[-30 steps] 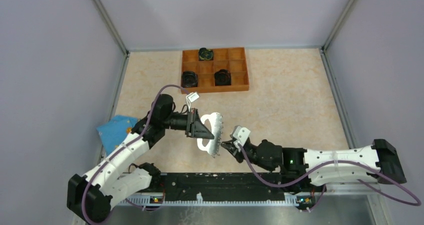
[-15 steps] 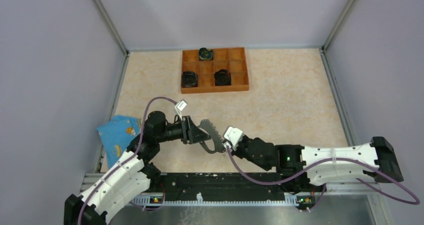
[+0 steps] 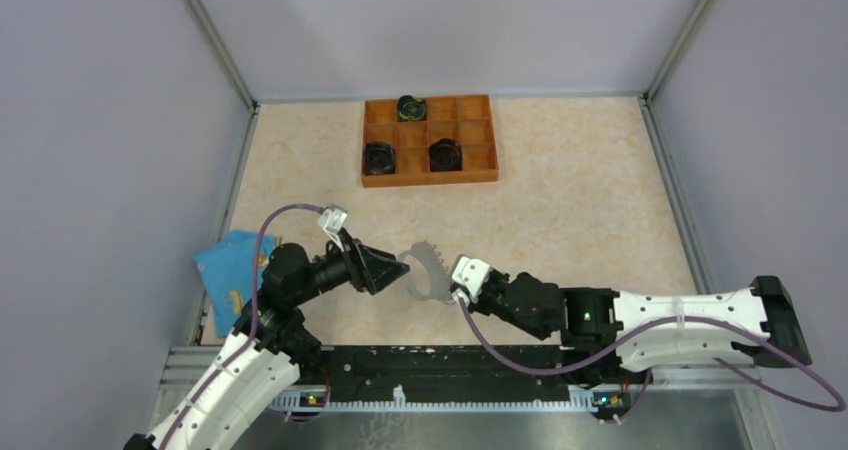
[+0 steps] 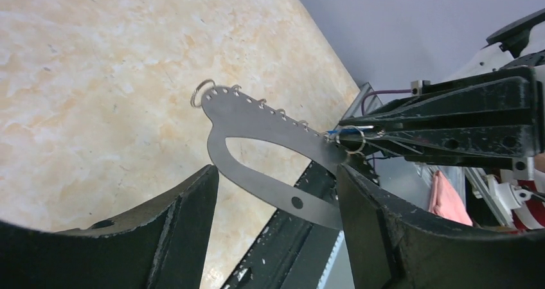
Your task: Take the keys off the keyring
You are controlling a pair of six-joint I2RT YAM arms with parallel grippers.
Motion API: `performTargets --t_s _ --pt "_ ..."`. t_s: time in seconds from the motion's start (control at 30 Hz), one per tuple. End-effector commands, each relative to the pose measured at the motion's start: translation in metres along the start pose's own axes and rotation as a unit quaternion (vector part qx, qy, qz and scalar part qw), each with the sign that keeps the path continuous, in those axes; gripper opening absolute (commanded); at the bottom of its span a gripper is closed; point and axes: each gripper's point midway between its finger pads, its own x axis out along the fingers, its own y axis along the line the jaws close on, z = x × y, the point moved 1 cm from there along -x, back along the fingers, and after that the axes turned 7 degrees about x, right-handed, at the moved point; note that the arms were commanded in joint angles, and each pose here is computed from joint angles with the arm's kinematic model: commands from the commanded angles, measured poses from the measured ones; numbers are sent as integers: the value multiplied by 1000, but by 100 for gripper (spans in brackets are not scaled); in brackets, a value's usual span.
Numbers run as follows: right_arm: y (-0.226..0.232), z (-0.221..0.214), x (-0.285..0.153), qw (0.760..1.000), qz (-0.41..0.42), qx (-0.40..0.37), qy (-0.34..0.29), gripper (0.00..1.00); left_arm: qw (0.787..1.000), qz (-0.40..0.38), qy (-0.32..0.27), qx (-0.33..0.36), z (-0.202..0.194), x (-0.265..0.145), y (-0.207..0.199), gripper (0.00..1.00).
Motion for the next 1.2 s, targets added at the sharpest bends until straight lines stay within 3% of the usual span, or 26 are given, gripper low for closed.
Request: performTargets --t_s 0.0,0.23,0.43,0.57,0.7,0.9,1.0,1.17 --pt "3 40 -8 998 24 19 -58 0 999 13 -28 43 9 2 7 73" --pt "0 49 -17 996 32 25 -82 0 996 36 -33 69 9 -2 15 76" --pt "13 61 -31 988 94 10 -125 0 990 -62 -77 101 24 2 -16 73" --pt "23 68 -40 980 134 8 -145 0 968 -154 -125 152 34 -3 -49 68" --pt "34 66 -41 978 166 -4 -130 0 946 -206 -147 201 39 -3 -72 64" --pt "39 63 -41 980 167 -25 -104 0 914 -294 -111 258 15 12 -113 57" --pt "32 61 -39 987 131 -50 -84 0 910 -306 -94 266 2 23 -116 54" --pt "23 57 -38 990 84 -92 -58 0 904 -299 -123 278 -1 28 -108 51"
